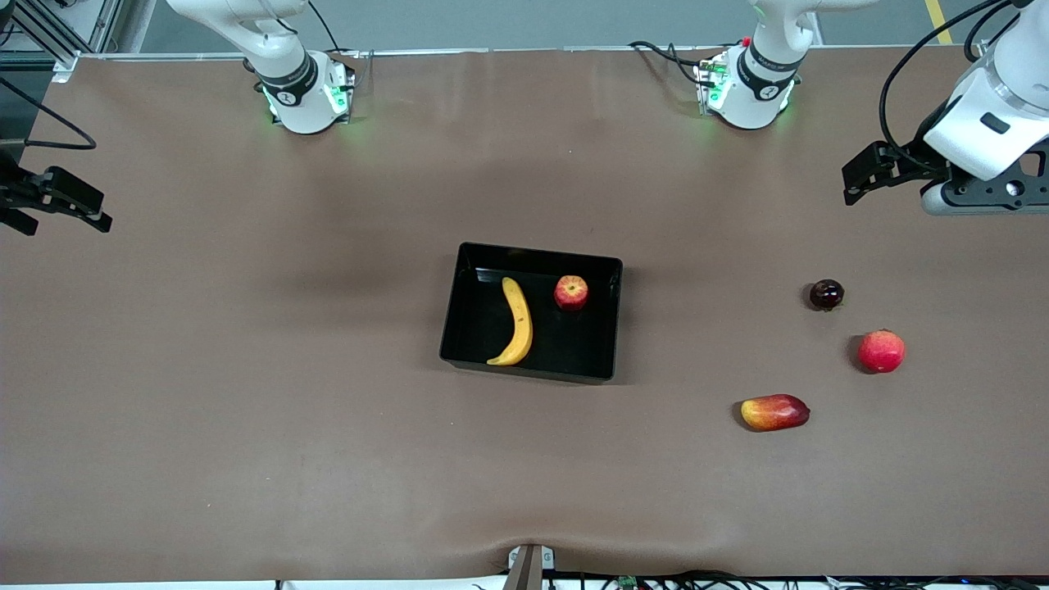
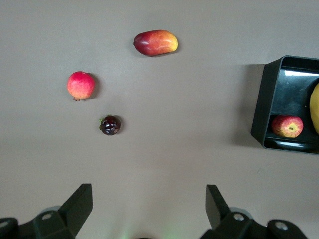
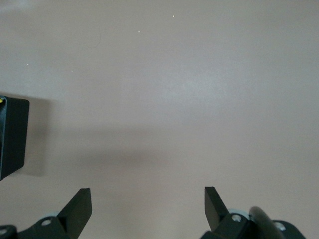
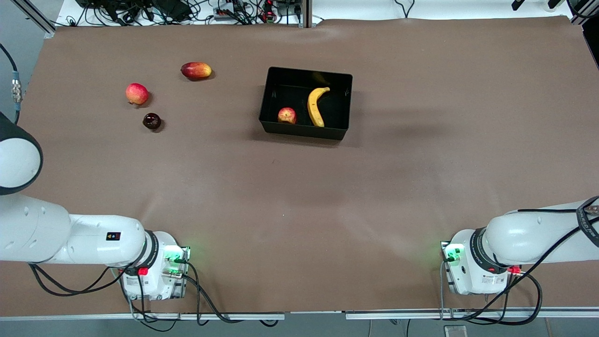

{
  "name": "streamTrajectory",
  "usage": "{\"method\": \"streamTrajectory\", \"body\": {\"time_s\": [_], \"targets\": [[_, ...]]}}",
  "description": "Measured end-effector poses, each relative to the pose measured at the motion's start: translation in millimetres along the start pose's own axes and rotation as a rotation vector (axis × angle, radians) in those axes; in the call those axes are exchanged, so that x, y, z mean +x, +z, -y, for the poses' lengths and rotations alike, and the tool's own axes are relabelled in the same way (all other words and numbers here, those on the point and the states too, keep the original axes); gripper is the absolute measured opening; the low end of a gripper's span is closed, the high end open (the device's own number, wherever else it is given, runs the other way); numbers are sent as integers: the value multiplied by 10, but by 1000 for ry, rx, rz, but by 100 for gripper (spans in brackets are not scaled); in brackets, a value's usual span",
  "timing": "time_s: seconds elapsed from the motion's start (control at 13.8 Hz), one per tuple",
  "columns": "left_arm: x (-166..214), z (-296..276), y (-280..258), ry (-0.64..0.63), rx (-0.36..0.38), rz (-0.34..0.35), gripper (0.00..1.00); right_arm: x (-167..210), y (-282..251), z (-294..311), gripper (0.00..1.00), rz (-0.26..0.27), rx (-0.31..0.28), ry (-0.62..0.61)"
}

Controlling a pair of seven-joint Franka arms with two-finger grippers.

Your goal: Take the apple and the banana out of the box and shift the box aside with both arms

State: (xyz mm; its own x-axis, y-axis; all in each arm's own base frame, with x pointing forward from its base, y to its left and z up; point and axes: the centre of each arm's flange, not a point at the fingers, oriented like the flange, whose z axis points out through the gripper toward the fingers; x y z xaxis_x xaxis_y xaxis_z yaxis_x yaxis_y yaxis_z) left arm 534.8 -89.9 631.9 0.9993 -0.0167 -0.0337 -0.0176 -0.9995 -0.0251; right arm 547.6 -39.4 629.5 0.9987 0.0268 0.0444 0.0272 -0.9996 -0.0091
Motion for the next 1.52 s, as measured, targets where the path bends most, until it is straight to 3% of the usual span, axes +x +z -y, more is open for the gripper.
{"method": "streamTrajectory", "body": {"time_s": [0.36,0.87,1.23,1.52], "targets": [[190,-662,436,69,-6,37,100,9,14,-9,100,2,0,1],[331,-2198,1464,32,-47,44,100,42,78,-3,100,13,0,0],[94,-3194,2252,69,-15,47,100,55,101,0,100,17,0,-2],[-49,-3619,2834,30,16,50,100,56,99,4,100,17,0,-3]]}}
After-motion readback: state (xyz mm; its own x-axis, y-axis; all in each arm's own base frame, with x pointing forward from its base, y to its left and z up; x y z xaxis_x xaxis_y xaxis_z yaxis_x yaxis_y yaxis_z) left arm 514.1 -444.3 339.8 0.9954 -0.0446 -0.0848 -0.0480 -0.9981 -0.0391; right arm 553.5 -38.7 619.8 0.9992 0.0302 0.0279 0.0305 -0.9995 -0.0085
